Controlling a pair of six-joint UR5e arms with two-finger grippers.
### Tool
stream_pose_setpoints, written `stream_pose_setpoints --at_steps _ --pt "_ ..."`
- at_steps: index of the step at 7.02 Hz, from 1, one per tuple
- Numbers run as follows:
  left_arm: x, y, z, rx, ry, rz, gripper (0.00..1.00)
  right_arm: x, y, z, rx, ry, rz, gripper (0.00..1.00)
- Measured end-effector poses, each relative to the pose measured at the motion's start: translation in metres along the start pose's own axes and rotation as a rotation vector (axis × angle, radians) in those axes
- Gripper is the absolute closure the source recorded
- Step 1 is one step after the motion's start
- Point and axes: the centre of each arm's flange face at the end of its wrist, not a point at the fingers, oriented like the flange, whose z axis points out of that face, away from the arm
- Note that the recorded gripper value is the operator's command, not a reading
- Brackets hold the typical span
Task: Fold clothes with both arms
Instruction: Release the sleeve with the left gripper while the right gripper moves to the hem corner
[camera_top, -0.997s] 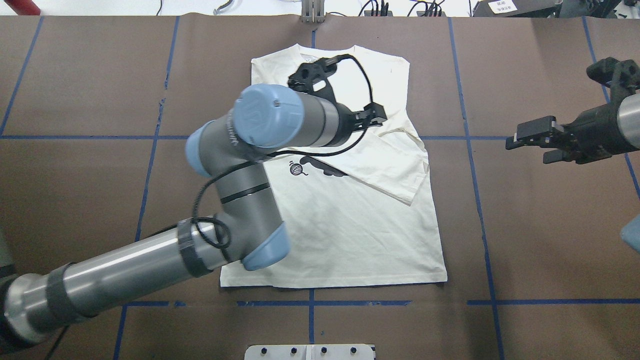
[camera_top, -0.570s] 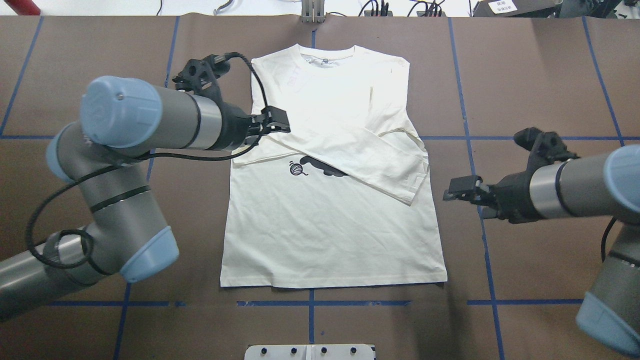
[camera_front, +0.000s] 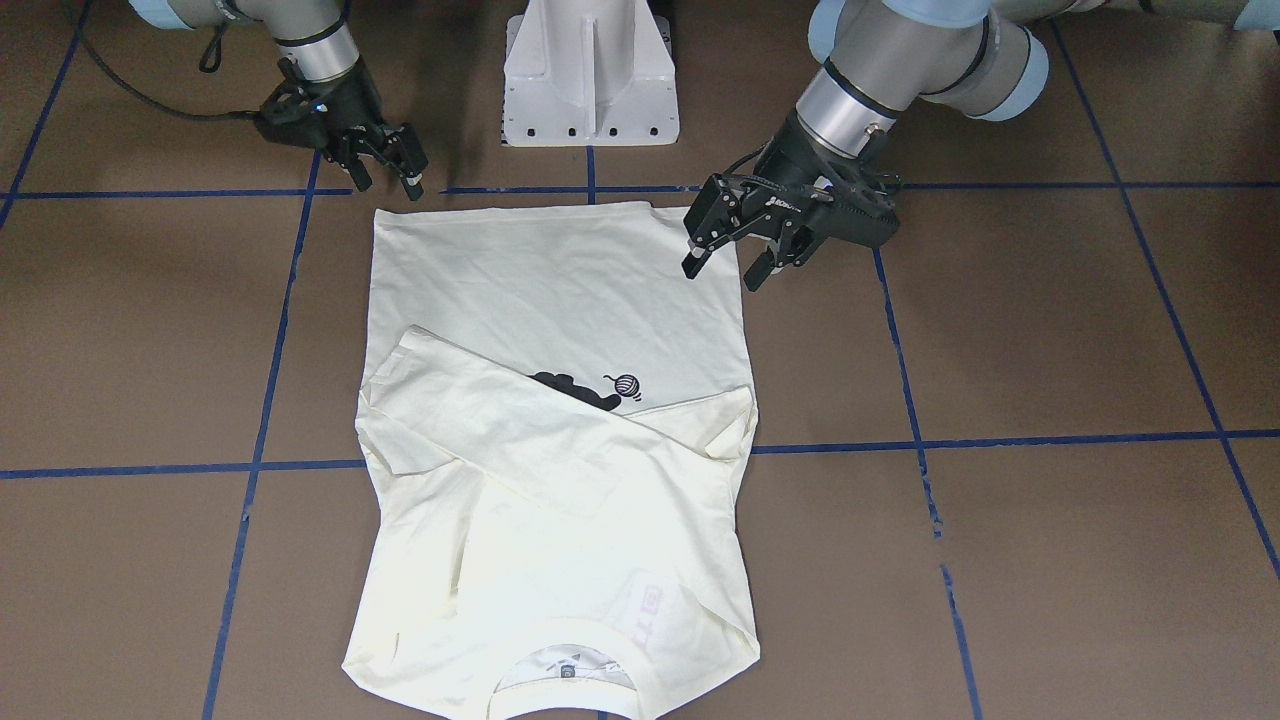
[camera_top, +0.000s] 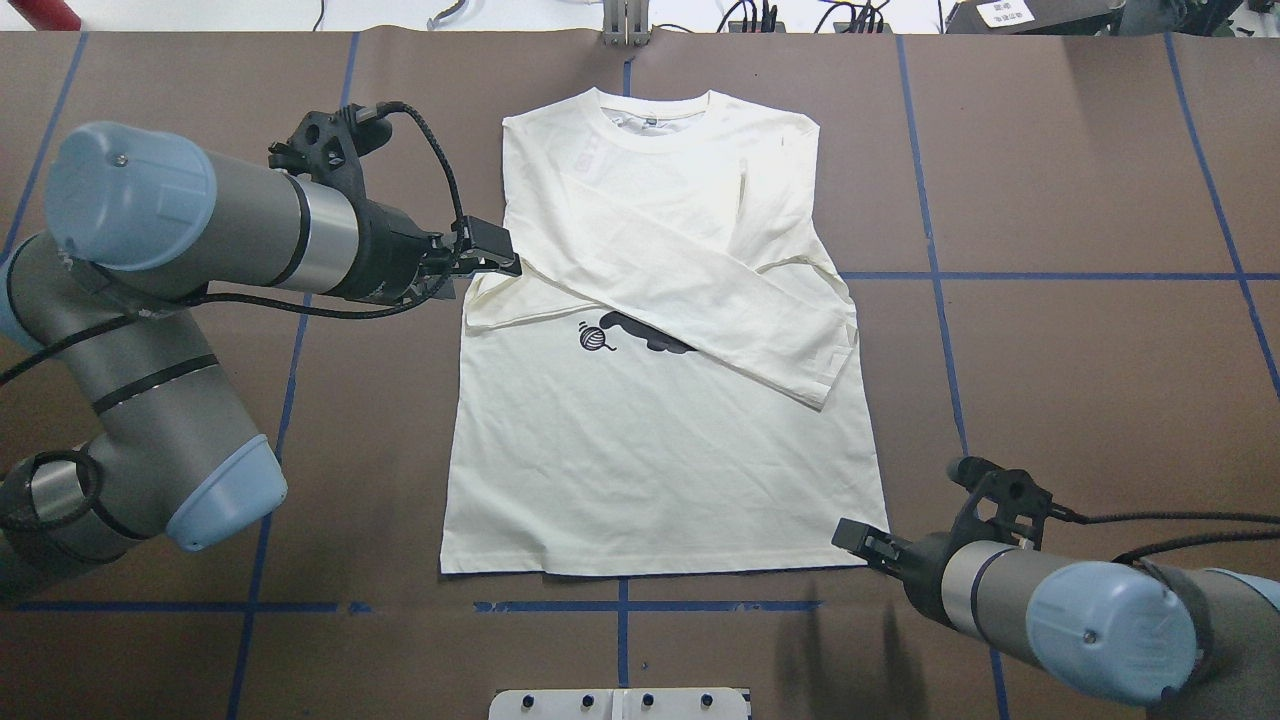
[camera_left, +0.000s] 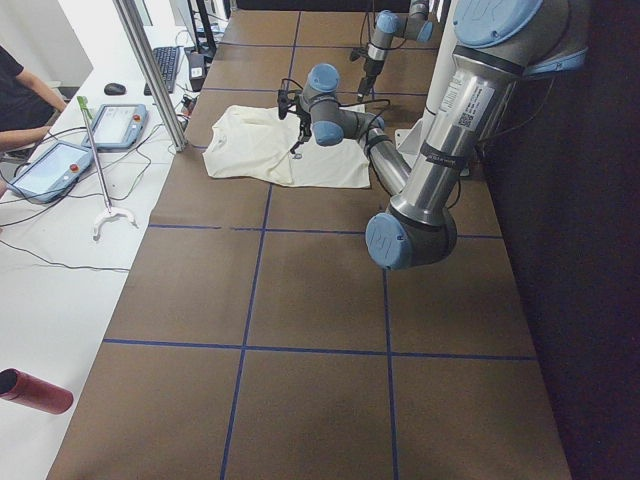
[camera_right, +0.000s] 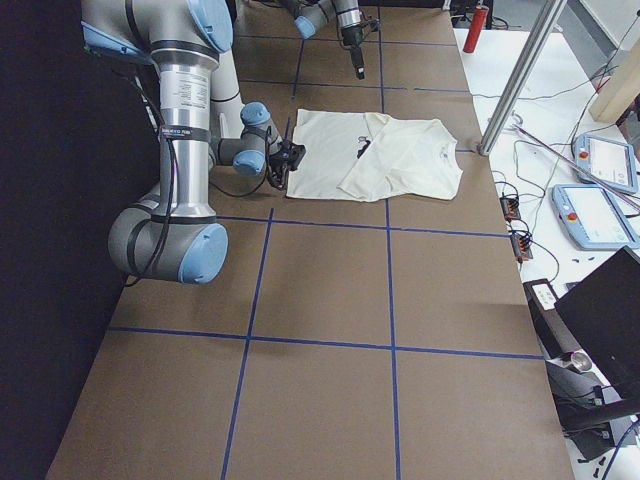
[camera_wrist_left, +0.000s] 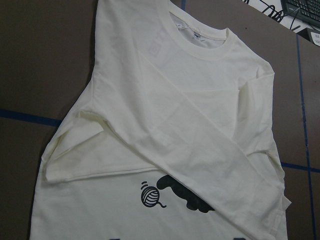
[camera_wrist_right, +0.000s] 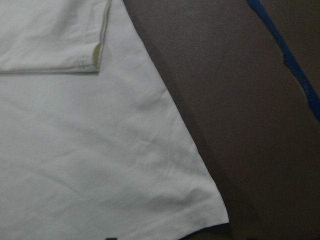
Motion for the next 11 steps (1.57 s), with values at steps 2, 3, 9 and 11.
stream_pose_setpoints --at_steps 2,3,9,11 --pt "-0.001 0.000 -0.001 0.000 0.001 -0.014 0.11 0.009 0.021 0.012 0.049 0.038 0.036 0.20" --pt "0.000 0.001 -0.002 0.000 0.002 -0.019 0.11 0.010 0.023 0.017 0.070 0.041 0.037 0.20" --pt "0.002 0.002 -0.005 0.001 0.011 -0.038 0.09 0.018 0.019 0.036 0.129 0.058 0.029 1.00" --pt "0.002 0.003 -0.005 0.000 0.011 -0.038 0.08 0.018 0.017 0.036 0.139 0.053 0.031 1.00"
